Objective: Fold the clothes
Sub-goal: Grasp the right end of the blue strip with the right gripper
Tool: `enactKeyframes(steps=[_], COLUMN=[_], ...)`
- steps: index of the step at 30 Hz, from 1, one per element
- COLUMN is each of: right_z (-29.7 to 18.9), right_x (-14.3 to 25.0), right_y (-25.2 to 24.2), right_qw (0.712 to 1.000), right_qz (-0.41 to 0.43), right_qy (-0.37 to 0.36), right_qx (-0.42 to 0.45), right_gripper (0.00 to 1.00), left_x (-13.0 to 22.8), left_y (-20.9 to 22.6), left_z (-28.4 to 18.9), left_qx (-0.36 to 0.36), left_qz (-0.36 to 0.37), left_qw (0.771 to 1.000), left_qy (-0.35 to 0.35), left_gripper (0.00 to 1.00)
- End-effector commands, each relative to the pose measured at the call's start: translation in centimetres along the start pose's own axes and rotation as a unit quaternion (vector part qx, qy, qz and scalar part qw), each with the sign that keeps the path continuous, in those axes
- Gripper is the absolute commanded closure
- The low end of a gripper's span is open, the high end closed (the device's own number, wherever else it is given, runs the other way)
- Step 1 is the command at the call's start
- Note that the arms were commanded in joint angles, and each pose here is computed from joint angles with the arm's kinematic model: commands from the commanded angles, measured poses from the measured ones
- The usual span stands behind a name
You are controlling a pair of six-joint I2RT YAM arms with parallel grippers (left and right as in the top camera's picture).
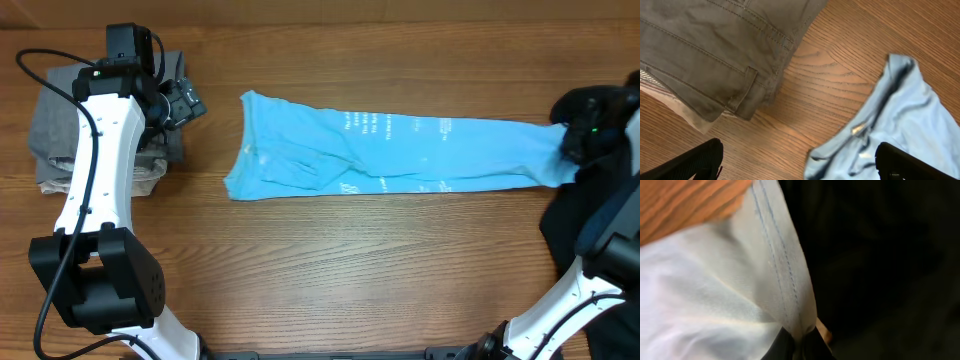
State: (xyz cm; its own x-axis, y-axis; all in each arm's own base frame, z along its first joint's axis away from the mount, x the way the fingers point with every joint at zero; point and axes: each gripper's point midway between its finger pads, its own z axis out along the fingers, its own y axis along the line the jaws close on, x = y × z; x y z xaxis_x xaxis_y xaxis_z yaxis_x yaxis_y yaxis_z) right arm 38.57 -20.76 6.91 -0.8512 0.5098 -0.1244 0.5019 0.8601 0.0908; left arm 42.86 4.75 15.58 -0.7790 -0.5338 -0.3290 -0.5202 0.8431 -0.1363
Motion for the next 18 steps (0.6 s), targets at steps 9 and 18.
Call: enactKeyframes(steps=[9,18], right_z=[-7.4,-8.5], right_x=[-1.6,4.2], right_y=[7.5,19.2], right_qw=[0.996,0.977], right_qz=[-0.076,-0.197], right_qy=[-0.046,-0.008], right_qx=[-0.025,-0.081], right_gripper=[0.96,0.96], left_x=[-0.8,-0.8], left_y=[-0.5,-0.5], left_z=[-1.6,-1.6], left_qx=[0.011,0.011], left_qz=[-0.004,-0.004], left_qw=[1.0,1.0], left_qy=[-0.022,-0.022], left_gripper=[0.0,0.0])
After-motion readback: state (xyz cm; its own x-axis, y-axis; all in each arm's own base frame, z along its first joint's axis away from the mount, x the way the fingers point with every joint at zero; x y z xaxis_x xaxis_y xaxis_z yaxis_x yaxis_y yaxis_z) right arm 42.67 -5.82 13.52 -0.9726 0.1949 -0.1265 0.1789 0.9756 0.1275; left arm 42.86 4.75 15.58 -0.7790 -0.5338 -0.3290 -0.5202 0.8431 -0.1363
